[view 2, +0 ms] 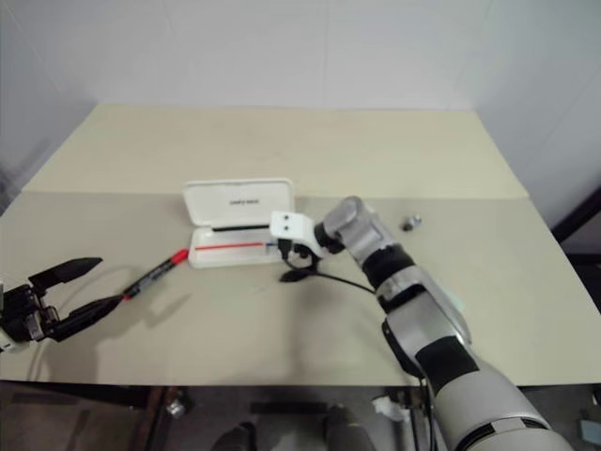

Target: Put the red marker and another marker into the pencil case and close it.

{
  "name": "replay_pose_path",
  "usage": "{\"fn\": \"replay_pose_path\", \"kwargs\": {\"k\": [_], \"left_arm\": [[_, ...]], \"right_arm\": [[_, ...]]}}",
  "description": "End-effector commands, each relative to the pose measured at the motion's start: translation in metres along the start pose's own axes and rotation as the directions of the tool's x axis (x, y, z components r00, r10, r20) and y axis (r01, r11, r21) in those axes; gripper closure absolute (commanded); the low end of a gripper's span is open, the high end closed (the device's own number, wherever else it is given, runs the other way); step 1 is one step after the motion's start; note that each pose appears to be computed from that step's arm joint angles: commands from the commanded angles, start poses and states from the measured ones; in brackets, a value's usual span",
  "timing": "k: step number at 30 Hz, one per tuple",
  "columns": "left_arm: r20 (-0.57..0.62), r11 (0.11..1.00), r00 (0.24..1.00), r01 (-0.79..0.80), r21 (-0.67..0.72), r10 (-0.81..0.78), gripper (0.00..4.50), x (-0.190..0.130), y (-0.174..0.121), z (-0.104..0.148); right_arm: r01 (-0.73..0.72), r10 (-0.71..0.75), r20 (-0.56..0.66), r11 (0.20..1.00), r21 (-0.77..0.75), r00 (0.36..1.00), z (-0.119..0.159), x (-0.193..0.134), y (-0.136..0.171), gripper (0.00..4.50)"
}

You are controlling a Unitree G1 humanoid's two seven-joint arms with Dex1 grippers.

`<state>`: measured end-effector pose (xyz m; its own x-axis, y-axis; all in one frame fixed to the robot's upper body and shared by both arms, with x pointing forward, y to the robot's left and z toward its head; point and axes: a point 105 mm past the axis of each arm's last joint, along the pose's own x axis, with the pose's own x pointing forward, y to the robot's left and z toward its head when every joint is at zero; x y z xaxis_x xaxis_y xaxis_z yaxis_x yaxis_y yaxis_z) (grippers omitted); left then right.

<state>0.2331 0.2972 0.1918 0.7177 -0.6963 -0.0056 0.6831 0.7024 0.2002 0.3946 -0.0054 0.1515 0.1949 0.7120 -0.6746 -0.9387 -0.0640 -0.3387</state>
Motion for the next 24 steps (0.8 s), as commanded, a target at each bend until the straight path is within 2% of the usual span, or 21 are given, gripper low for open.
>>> {"fn": "replay_pose_path", "kwargs": {"k": [1, 10, 24], "left_arm": [[0.030, 0.999, 0.999, -0.024, 0.046, 0.023, 0.00, -0.006, 0.001, 0.013], [0.032, 0.998, 0.999, -0.032, 0.053, 0.030, 0.00, -0.008, 0.000, 0.014], [0.053, 0.998, 0.999, -0.003, 0.057, 0.000, 0.00, 0.000, 0.000, 0.014]], "right_arm": [[-0.002, 0.002, -0.025, 1.000, -0.023, 1.000, 0.002, -0.004, -0.002, 1.31], [-0.004, 0.003, -0.019, 1.000, -0.026, 1.000, 0.005, -0.003, -0.002, 4.49], [0.083, -0.082, 0.047, 0.996, -0.017, 0.996, 0.004, -0.016, -0.009, 4.49]]}}
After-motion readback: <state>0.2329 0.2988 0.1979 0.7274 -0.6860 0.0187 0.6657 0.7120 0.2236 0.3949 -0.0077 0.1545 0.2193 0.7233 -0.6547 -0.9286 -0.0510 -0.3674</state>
